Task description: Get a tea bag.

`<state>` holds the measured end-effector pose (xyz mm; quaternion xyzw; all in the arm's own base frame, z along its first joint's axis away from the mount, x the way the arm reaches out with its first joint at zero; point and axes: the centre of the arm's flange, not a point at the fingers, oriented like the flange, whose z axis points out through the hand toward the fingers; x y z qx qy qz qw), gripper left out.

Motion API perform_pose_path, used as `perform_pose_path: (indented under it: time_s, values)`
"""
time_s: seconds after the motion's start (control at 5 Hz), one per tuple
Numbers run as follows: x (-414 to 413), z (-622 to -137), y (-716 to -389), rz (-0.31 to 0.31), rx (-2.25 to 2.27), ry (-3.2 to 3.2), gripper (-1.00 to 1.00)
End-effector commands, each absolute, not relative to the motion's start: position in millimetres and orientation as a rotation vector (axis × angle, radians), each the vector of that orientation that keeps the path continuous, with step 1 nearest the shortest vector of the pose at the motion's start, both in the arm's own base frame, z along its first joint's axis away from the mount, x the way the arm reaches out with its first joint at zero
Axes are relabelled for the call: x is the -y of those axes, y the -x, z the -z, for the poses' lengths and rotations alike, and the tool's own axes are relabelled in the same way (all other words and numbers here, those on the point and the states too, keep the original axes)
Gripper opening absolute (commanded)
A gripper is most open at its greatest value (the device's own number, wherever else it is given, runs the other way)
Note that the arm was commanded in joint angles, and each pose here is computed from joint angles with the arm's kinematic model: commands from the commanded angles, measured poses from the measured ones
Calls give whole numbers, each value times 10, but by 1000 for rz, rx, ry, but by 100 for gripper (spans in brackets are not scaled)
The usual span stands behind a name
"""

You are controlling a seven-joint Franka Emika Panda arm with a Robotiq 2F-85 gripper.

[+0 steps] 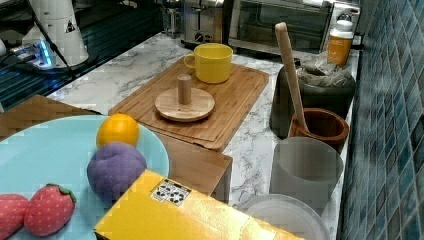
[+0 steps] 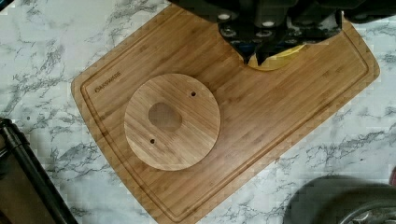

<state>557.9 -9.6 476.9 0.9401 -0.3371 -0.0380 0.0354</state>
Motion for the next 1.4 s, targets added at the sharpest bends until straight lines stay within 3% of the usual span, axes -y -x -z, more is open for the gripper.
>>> perform_pose_path:
  time_s: [0.2,0.6,1.0,1.2,1.4]
  values:
    - [161,-5008,-5847,-141,1034,-2928,-100]
    - [33,-5252,-6155,-401,1014,-2906,-100]
    - [-8,-5489,-6505,-519,1032,-2874,-100]
    - [-5,-5575,-6621,-545,1026,-2894,100]
    - [-8,-5561,-6703,-573,1030,-2917,100]
